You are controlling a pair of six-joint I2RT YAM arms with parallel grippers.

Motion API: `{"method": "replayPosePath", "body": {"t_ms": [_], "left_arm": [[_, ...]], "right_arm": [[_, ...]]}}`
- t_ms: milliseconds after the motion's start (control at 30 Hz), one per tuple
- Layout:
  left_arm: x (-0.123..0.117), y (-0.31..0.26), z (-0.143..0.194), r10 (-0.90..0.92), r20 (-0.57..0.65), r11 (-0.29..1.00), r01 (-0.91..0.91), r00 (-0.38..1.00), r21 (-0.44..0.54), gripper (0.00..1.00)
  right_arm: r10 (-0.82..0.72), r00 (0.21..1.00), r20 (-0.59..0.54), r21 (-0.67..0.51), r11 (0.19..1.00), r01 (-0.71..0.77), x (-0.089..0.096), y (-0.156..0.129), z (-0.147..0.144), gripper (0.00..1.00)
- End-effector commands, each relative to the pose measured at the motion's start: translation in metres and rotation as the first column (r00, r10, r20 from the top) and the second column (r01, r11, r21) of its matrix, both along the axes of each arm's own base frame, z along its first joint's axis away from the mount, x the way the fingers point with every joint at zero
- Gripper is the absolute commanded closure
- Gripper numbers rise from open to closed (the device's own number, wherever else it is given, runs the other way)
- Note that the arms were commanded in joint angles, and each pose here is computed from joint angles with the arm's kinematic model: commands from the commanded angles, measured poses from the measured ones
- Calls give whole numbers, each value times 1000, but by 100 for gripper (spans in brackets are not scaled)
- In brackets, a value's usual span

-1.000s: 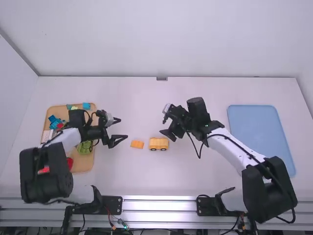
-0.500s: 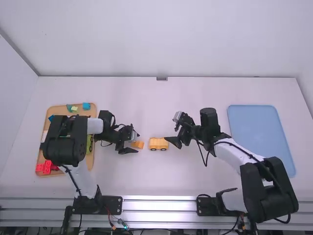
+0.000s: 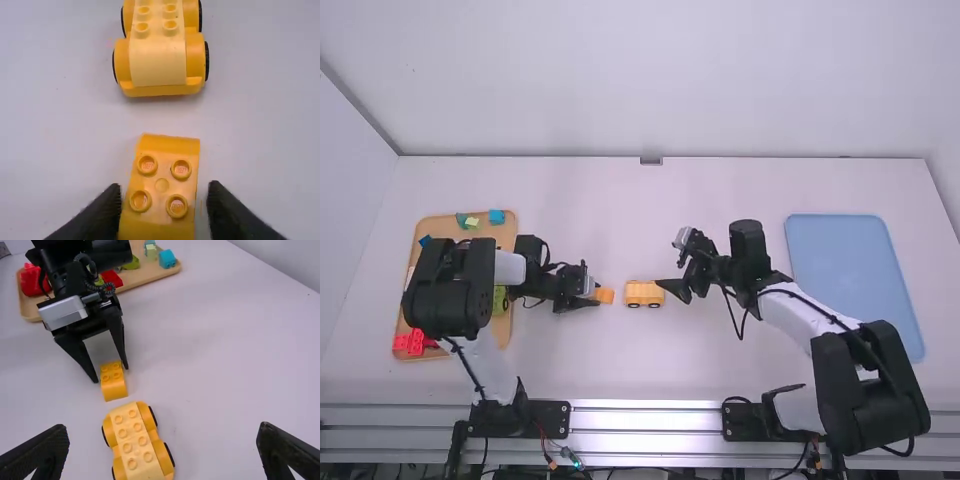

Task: Assemble lego blocks to make yellow taxi

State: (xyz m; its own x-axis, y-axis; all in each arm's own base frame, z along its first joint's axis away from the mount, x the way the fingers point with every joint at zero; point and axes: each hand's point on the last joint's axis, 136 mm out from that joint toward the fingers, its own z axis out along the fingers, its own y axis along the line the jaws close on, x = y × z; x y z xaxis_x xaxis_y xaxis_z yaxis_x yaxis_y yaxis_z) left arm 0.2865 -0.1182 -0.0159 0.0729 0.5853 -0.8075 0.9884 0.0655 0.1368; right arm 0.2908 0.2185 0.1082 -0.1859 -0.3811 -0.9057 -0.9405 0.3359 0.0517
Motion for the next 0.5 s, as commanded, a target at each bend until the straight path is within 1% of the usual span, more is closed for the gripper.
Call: {"method": "replayPosePath", "body": {"t_ms": [0, 167, 233, 300, 367, 400, 467], "left_arm": [[-4, -4, 1, 11, -44, 999, -12, 999, -36, 61], [-6, -5, -1, 9, -39, 999, -10, 999, -36, 63], [-8, -5, -3, 8, -34, 999, -9, 999, -32, 59], [-11, -6, -5, 8, -27, 999, -9, 1000, -36, 51], [-12, -7, -5, 13, -17, 999, -14, 1000, -51, 52], [-11, -7, -4, 22, -20, 998, -23, 1000, -59, 54], [-8, -7, -5, 47, -33, 997, -49, 998, -63, 62]], "right_arm": [[6, 1000, 2, 12, 1000, -6, -4, 0, 4, 1], [8, 1000, 1, 12, 1000, -8, -4, 1, 4, 1], [18, 1000, 1, 12, 1000, -18, -7, 3, 4, 1], [25, 1000, 1, 11, 1000, -25, -8, 5, 4, 1], [33, 999, 3, 11, 999, -33, -10, 8, 4, 1], [29, 1000, 3, 9, 1000, -29, -9, 7, 4, 1], [29, 1000, 2, 10, 1000, -29, -9, 7, 4, 1]]}}
